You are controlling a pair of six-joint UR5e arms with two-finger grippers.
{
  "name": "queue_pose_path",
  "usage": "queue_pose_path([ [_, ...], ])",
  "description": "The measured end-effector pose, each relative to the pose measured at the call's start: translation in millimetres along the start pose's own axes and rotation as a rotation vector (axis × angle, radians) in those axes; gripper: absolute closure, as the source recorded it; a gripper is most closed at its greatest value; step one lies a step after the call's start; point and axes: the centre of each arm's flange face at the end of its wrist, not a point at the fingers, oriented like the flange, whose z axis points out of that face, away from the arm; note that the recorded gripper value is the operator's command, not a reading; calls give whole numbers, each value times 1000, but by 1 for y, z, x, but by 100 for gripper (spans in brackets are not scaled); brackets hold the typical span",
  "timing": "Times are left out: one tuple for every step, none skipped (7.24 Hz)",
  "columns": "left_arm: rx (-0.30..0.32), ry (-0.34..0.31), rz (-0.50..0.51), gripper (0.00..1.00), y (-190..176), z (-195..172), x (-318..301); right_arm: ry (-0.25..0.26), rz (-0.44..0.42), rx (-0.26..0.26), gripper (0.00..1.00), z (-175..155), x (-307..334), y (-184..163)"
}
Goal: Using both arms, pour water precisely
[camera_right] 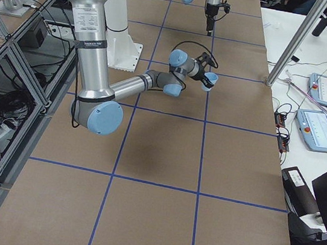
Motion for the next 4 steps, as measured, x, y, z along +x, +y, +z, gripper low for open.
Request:
queue_pose_path([
  [-1, -14, 7, 10, -6, 1, -15, 26, -33, -58, 74, -7, -64, -9],
  [-12, -24, 24, 10, -12, 0, -34, 58, -75, -123, 74, -9, -116, -14],
  [-26, -23, 31, 10, -20, -4, -48, 84, -115, -186, 74, -9, -149, -12],
  [-35, -19, 31, 10, -24, -9, -56, 101, -150, -238, 74, -8, -168, -5],
])
